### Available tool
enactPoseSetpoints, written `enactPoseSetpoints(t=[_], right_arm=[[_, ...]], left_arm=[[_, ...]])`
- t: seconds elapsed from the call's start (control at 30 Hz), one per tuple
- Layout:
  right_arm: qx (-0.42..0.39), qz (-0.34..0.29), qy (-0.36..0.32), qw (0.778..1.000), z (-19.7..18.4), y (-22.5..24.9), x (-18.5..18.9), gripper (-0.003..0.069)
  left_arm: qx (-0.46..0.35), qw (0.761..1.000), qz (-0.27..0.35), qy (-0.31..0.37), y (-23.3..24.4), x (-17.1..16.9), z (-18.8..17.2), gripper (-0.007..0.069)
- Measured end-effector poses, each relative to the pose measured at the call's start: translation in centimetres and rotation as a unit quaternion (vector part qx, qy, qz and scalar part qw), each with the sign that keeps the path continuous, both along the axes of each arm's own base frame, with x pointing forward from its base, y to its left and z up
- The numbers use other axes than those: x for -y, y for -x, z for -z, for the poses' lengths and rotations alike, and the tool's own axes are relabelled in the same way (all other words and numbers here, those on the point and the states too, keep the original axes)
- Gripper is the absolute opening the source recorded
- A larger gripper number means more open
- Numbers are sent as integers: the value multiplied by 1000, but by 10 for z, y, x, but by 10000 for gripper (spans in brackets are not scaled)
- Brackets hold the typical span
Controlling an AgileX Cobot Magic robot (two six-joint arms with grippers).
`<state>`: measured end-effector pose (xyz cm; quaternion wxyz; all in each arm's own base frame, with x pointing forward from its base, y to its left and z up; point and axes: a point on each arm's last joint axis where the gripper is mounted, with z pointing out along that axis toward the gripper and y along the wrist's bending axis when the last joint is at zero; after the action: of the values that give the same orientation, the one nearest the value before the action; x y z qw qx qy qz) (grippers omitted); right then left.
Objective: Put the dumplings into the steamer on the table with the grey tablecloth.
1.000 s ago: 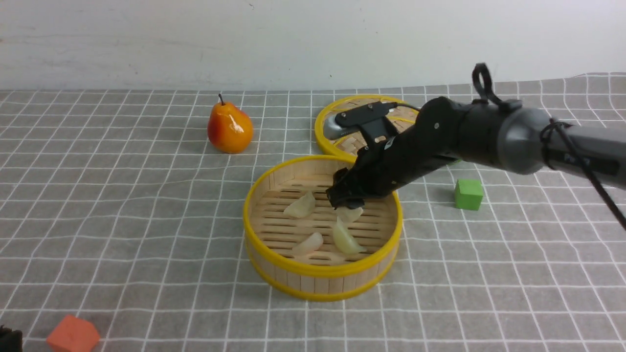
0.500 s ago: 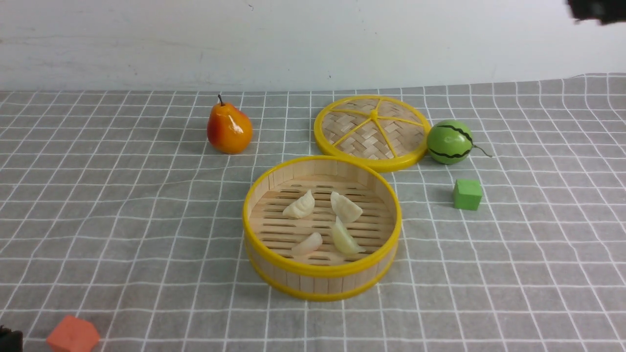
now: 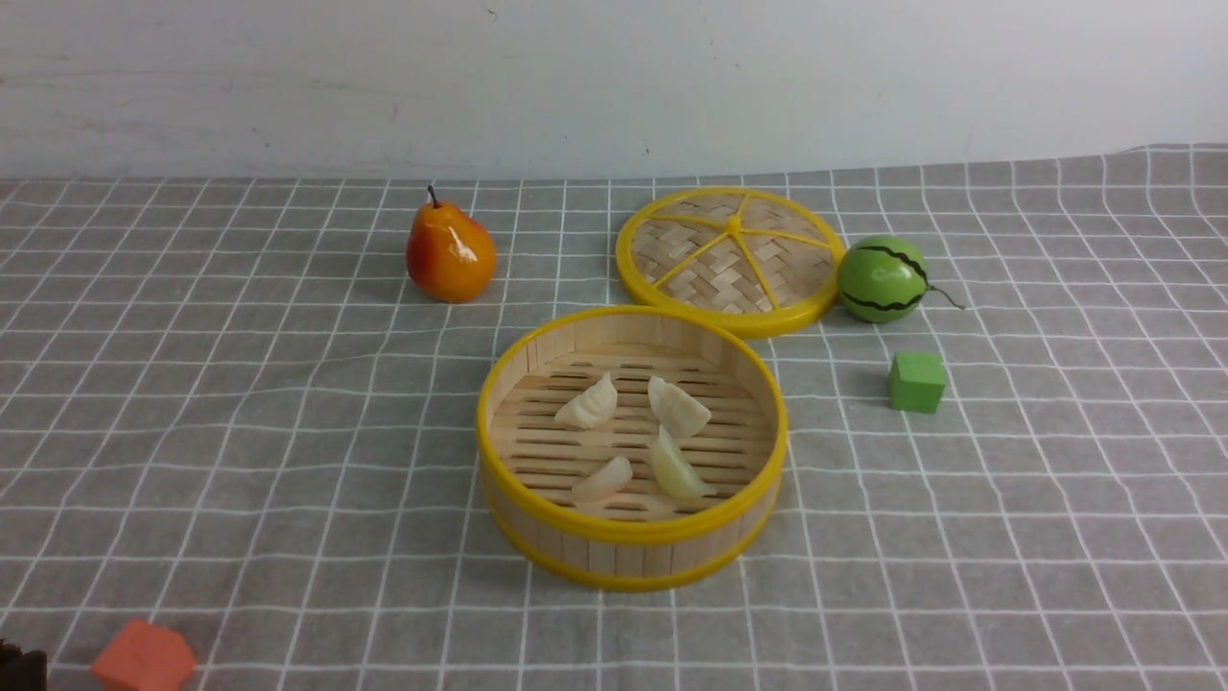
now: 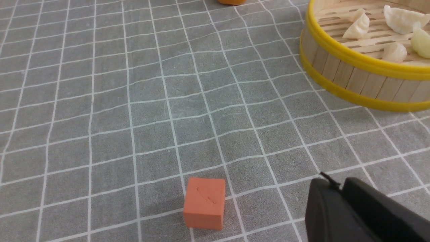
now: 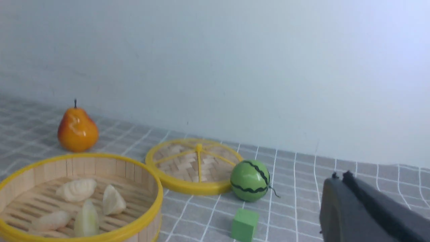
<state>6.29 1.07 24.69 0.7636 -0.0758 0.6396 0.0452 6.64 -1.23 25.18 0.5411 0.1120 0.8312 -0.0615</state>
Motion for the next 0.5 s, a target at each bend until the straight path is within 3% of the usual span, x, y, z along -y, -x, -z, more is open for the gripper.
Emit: enactPoseSetpoints(t=[0.1, 0.5], right_arm=[[-9, -4, -19, 1000, 29, 8, 1, -18], [-125, 38, -6, 991, 55, 6, 4, -16]], left_arm=[[0, 1000, 0, 1, 0, 0, 0, 60], [-13, 1000, -6, -6, 1, -1, 3, 71]])
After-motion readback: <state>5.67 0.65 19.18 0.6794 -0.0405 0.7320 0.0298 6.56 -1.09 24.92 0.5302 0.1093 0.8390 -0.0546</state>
